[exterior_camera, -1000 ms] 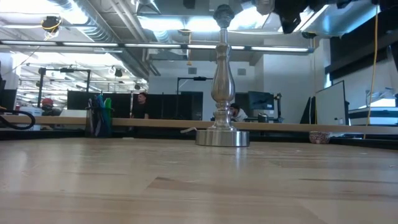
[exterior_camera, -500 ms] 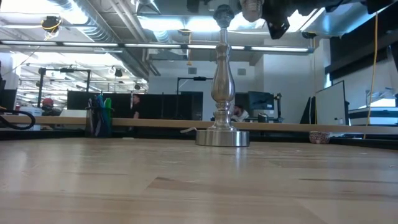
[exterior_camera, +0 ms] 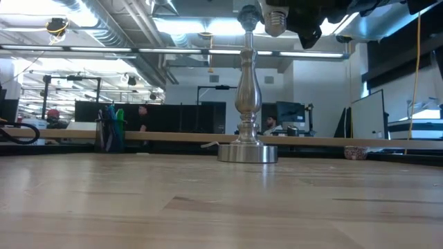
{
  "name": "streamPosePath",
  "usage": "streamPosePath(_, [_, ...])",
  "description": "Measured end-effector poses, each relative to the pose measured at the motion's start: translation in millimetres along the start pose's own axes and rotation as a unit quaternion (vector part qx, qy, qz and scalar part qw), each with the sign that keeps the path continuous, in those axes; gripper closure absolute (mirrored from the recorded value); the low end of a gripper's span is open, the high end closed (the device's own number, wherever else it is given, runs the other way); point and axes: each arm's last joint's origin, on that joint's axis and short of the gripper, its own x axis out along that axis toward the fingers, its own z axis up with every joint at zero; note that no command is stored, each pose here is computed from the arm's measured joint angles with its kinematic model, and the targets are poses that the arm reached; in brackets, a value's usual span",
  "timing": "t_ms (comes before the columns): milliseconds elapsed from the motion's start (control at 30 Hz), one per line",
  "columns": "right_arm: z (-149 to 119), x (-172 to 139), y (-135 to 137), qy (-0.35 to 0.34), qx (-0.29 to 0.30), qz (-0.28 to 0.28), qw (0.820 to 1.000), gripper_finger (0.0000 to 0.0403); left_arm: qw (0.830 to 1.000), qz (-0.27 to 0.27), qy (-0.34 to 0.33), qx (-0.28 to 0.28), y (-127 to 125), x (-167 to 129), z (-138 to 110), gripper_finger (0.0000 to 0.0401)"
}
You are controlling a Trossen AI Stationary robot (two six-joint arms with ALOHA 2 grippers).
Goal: Screw lightbulb
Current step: Insert the lightbulb into the lamp
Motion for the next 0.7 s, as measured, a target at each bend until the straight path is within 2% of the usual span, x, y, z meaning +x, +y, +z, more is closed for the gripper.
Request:
streamPosePath(367, [0,0,0,-0.002,0.000,-0.004,1.000,0.0244,1.000,0.021,0.014,-0.010,1,8,-12,0.0106])
streamPosePath(700, [0,0,0,-0.001,-0.002,-0.004,1.000,0.0244,1.000,0.025,0.014,-0.002,1,7,-11,0.0171])
